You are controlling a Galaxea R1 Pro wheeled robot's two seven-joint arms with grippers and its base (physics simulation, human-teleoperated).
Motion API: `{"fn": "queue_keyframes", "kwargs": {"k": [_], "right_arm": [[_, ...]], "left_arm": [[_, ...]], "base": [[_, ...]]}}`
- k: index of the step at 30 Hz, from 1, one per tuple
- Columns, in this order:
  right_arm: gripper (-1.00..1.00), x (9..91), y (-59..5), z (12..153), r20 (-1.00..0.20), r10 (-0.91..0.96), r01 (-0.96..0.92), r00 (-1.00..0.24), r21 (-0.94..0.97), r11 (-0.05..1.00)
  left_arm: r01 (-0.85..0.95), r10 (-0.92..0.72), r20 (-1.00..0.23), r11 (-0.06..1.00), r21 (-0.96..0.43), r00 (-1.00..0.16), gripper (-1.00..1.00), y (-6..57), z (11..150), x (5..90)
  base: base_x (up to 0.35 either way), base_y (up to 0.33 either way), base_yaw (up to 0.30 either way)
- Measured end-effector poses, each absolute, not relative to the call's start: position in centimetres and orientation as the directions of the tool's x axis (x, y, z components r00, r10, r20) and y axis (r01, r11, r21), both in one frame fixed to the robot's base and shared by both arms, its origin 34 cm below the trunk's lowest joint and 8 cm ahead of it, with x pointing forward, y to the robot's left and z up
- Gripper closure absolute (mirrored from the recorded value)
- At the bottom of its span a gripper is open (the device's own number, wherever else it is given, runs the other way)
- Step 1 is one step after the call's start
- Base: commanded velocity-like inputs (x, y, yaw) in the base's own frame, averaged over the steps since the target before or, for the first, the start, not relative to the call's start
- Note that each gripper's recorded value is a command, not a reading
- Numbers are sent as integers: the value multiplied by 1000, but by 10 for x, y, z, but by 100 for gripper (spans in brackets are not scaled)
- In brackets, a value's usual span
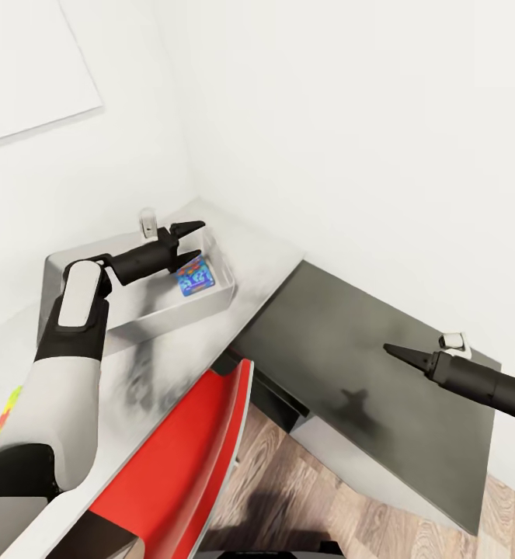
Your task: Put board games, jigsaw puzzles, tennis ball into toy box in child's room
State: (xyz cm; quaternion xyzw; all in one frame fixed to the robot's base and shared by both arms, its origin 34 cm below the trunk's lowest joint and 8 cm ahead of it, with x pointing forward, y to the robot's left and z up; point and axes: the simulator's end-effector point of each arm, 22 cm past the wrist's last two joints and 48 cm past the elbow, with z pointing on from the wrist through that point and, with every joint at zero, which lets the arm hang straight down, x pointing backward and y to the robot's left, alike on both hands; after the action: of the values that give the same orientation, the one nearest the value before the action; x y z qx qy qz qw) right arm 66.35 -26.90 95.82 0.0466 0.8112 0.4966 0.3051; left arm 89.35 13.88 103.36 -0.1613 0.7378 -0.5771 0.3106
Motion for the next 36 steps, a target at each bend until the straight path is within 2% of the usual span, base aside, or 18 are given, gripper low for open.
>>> {"fn": "queue_keyframes", "kwargs": {"k": [36], "right_arm": [[-100,664,-271,990,-498,379,-276,-780,817,506]], "left_arm": [[220,-476,-317,248,-943,-820,-100,29,1091,867]], "base": [[0,0,0]]}}
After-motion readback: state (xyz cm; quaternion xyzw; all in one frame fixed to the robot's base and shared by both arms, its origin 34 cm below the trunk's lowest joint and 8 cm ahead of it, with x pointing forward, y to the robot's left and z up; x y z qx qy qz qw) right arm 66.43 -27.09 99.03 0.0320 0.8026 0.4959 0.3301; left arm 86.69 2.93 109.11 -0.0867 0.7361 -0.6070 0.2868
